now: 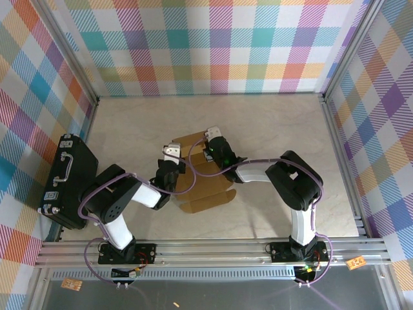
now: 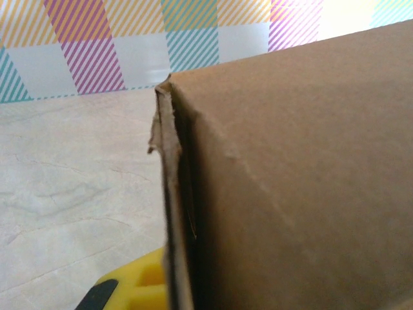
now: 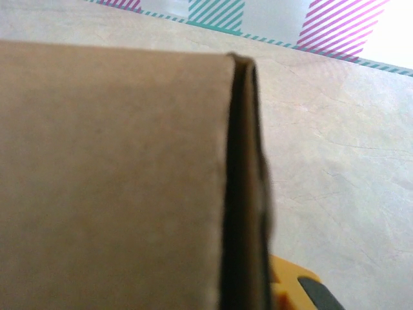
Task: Fold the paper box
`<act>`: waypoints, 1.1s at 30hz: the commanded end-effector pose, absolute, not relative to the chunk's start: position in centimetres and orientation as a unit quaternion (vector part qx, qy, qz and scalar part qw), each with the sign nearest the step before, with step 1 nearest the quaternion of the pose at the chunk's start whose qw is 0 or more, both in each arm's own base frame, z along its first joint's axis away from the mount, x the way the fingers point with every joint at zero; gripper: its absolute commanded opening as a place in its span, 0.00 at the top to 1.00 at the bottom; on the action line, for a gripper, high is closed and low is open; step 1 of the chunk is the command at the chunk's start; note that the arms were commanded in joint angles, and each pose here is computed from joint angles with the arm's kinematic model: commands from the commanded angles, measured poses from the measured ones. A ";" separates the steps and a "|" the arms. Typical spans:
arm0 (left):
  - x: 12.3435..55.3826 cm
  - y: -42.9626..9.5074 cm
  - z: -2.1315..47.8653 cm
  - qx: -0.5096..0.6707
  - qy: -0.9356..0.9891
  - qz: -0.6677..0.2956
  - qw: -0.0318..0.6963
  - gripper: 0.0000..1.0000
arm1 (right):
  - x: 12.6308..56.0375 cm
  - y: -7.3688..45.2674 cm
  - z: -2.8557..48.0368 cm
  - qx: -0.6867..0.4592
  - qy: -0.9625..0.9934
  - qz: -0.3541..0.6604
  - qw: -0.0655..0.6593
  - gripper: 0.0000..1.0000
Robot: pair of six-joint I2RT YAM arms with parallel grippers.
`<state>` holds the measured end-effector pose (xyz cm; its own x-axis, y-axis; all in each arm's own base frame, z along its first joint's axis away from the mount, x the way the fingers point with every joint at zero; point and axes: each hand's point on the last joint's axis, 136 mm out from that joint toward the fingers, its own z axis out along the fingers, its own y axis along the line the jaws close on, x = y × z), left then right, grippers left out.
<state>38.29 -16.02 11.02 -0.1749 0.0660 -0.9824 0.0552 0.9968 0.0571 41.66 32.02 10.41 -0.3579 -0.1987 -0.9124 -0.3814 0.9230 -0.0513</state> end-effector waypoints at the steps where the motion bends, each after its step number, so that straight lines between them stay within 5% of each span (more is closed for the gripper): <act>1: 38.5 -16.3 12.6 0.008 0.746 0.025 0.666 1.00 | 41.0 32.0 10.9 -0.180 0.823 0.088 0.531 0.91; 13: 38.1 -16.6 12.4 0.015 0.747 0.043 0.664 1.00 | 40.9 32.0 11.2 -0.167 0.826 0.088 0.531 0.91; 18: 38.0 -16.6 12.2 0.024 0.748 0.046 0.662 1.00 | 40.4 32.4 11.9 -0.185 0.818 0.102 0.535 0.60; 33: 37.6 -16.3 12.3 0.033 0.753 0.055 0.655 1.00 | 34.7 32.6 11.3 -0.323 0.797 0.150 0.487 0.23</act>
<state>37.93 -16.03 11.69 -0.1473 0.1163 -0.9822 -0.0319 0.9920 0.1223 36.66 32.07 10.84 -0.3466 -0.3191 -0.8820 -0.5777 0.8135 -0.0673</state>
